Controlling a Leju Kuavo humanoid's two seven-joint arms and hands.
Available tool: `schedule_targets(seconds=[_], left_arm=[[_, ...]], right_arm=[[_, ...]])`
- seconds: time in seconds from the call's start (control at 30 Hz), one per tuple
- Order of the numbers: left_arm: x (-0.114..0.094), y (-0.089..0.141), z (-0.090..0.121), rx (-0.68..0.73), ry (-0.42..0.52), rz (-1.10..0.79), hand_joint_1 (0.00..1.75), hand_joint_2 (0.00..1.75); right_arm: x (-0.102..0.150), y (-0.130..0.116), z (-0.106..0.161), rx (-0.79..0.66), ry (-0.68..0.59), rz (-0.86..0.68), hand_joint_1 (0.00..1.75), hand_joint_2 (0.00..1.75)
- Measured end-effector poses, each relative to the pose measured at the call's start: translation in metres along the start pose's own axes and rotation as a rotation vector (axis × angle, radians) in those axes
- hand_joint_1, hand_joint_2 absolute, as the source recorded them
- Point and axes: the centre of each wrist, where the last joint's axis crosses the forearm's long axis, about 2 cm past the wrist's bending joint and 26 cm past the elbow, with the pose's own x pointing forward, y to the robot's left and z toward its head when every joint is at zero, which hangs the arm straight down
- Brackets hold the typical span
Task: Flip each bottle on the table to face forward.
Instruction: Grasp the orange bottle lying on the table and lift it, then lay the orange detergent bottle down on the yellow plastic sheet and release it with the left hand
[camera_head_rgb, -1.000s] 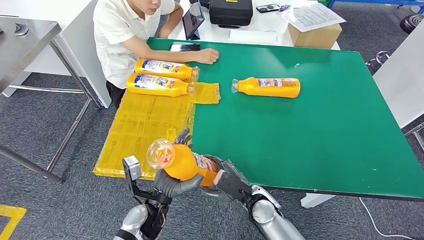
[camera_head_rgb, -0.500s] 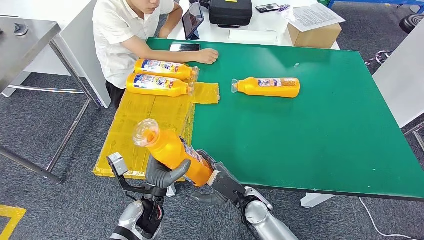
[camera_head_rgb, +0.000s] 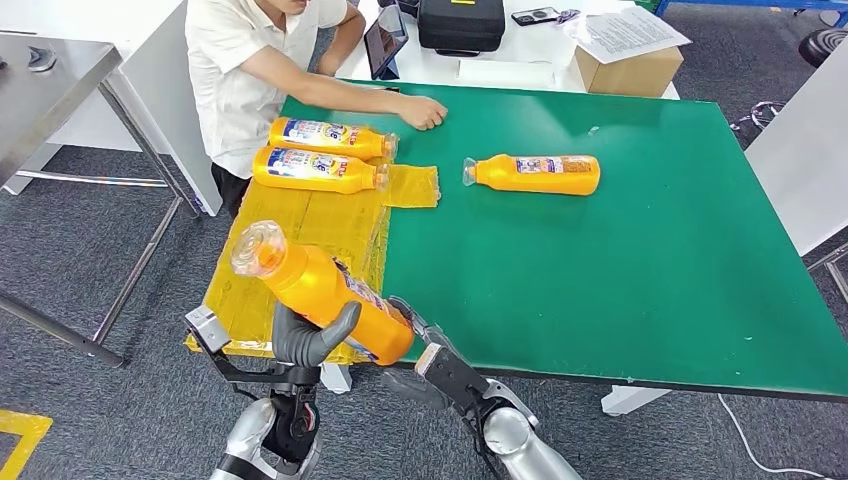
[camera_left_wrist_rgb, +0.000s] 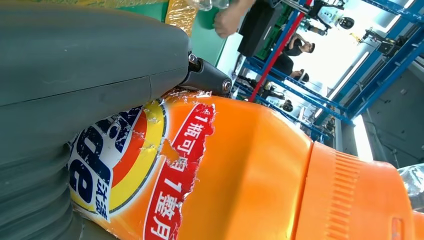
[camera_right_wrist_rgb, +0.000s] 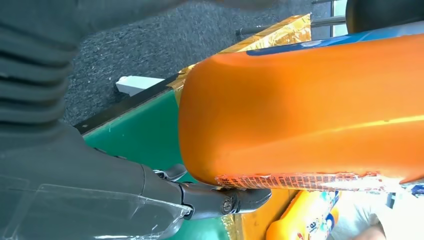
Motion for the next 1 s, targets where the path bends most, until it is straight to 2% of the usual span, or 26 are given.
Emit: schedule_targets(seconds=[0.13,0.2,0.3,0.37,0.43,0.53,0.6,0.73,0.8,0.9,1.0], left_arm=[[0.004,0.001,-0.004,0.054,-0.034,-0.033,1.75,1.75],[0.009,0.004,-0.009,0.110,-0.080,-0.159,1.75,1.75],[0.017,0.012,-0.017,0.149,-0.206,-0.590,1.73,1.75],[0.022,0.017,-0.023,0.106,-0.277,-0.888,1.68,1.75],[0.025,0.022,-0.026,0.044,-0.300,-1.109,1.65,1.75],[0.026,0.026,-0.030,-0.024,-0.300,-1.332,1.52,1.75],[0.026,0.028,-0.033,-0.050,-0.290,-1.416,1.45,1.75],[0.025,0.030,-0.038,-0.111,-0.214,-1.383,1.70,1.75],[0.024,0.029,-0.039,-0.147,-0.175,-1.403,1.75,1.75],[0.022,0.031,-0.045,-0.190,-0.101,-1.543,1.75,1.75],[0.017,0.034,-0.055,-0.222,-0.033,-1.636,1.75,1.75]], right_arm=[[0.001,0.003,0.002,-0.097,-0.018,0.098,0.00,0.00],[0.003,0.003,0.006,-0.222,-0.049,0.212,0.00,0.00],[0.011,-0.007,0.015,-0.524,-0.140,0.441,0.00,0.00],[0.021,-0.024,0.022,-0.709,-0.207,0.579,0.00,0.00],[0.036,-0.048,0.027,-0.852,-0.248,0.671,0.00,0.00],[0.059,-0.083,0.039,-1.048,-0.274,0.762,0.00,0.00],[0.070,-0.098,0.047,-1.145,-0.279,0.796,0.00,0.00],[0.077,-0.105,0.056,-1.244,-0.268,0.772,0.00,0.00],[0.077,-0.104,0.057,-1.277,-0.260,0.737,0.00,0.00],[0.075,-0.101,0.059,-1.304,-0.256,0.691,0.00,0.00],[0.075,-0.098,0.057,-1.308,-0.263,0.662,0.00,1.31]])
